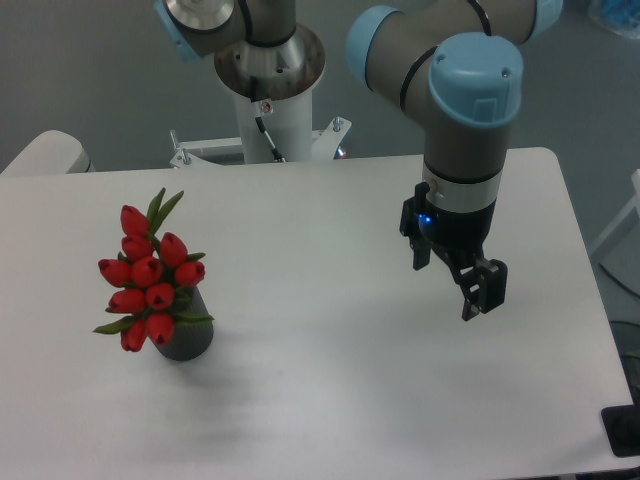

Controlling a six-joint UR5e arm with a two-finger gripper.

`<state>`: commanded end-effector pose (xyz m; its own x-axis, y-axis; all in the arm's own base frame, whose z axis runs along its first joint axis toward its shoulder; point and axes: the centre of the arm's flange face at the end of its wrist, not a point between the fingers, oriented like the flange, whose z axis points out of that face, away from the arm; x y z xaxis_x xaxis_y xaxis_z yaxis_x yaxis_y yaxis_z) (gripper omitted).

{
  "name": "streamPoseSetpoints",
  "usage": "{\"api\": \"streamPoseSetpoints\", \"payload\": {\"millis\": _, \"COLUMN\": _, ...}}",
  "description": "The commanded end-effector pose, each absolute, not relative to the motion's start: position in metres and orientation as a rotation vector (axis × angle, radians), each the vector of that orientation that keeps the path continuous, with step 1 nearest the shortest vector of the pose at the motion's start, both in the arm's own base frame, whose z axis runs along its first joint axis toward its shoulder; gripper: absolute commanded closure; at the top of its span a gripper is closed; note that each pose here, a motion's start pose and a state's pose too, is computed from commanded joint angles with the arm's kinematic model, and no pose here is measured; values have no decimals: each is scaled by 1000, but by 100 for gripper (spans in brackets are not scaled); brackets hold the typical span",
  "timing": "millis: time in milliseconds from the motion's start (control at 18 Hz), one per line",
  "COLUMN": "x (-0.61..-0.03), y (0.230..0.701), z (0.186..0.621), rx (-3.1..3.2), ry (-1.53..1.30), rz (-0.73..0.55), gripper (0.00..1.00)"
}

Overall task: Pick up the flowers from the vase
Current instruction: 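Move the open gripper toward the red tulips in the grey vase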

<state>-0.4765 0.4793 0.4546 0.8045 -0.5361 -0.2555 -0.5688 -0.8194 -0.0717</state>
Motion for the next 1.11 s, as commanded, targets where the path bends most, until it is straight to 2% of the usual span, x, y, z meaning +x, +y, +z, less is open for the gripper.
{"api": "streamPoseSetpoints", "payload": {"millis": 556, "x": -461, "y": 478, "z": 441, "rx": -2820, "ry": 867, "rz": 319, "gripper": 0}}
{"api": "streamPoseSetpoints", "payload": {"millis": 722, "x": -452, "y": 473, "z": 438, "rx": -2740, "ry": 835, "rz": 247, "gripper": 0}}
{"api": "streamPoseSetpoints", "payload": {"millis": 944, "x": -434, "y": 472, "z": 434, "rx": -2681, "ry": 591, "rz": 113, "gripper": 0}}
{"api": "streamPoseSetpoints", "payload": {"millis": 1111, "x": -410, "y": 472, "z": 433, "rx": -2624, "ry": 544, "rz": 80, "gripper": 0}}
